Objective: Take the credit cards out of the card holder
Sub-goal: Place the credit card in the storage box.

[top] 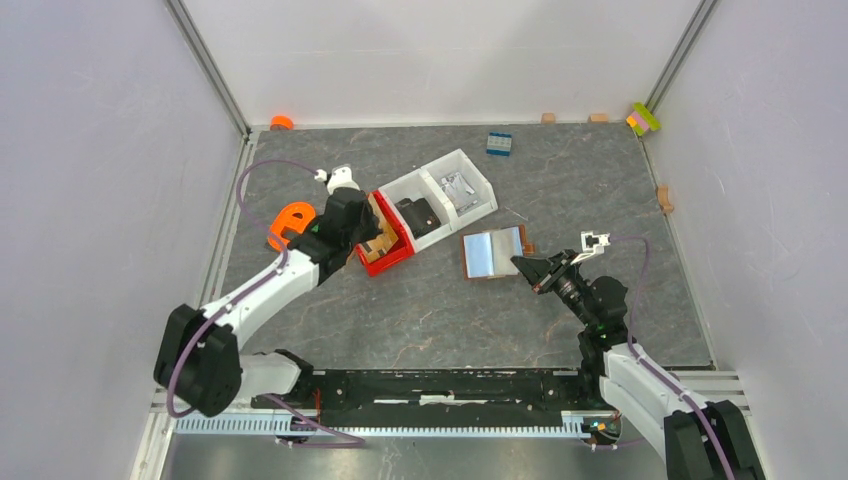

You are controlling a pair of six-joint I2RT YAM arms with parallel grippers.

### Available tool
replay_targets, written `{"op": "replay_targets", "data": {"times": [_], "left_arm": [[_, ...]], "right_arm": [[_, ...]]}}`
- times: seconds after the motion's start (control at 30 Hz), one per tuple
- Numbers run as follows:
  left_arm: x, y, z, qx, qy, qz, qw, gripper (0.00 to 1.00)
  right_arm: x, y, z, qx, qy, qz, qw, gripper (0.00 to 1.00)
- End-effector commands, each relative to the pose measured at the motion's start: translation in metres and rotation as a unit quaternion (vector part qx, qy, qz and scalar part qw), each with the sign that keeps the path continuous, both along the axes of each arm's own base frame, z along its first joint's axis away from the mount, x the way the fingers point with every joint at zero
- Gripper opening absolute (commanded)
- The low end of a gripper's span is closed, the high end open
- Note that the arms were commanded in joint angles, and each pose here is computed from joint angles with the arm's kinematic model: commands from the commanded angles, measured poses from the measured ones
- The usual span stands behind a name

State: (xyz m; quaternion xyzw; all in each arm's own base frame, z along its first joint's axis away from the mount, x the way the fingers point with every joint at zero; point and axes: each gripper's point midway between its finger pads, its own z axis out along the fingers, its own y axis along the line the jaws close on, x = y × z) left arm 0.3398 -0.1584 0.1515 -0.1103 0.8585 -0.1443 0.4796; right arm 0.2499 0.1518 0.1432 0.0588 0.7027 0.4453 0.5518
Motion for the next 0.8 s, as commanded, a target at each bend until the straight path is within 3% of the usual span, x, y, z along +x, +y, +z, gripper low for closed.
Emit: {"op": "replay_targets", "data": {"times": [0.0,0.37,0.43,0.53,0.77], "left_arm": [[0.013,0.000,-0.012,0.015,0.052,-0.022,0.998,0.02],[0.035,0.002,-0.055,-0.014,0.138,-0.038,0.990,0.04],[0.037,0.009,-0.062,-0.003,0.146,-0.029,0.989,0.16],[0.038,0.021,-0.068,0.019,0.160,-0.007,0.987,0.44],[0.032,0.023,-0.045,0.015,0.137,-0.006,0.990,0.59]], "right_arm": [[0.005,-0.001,0.014,0.000,-0.027,-0.006,1.000,0.00],[0.007,-0.002,0.011,-0.004,-0.023,-0.009,1.000,0.00],[0.007,-0.002,0.011,-0.004,-0.022,-0.010,1.000,0.00],[0.007,-0.002,0.011,-0.005,-0.023,-0.010,1.000,0.00],[0.007,0.000,0.010,-0.004,-0.022,-0.003,1.000,0.00]]}}
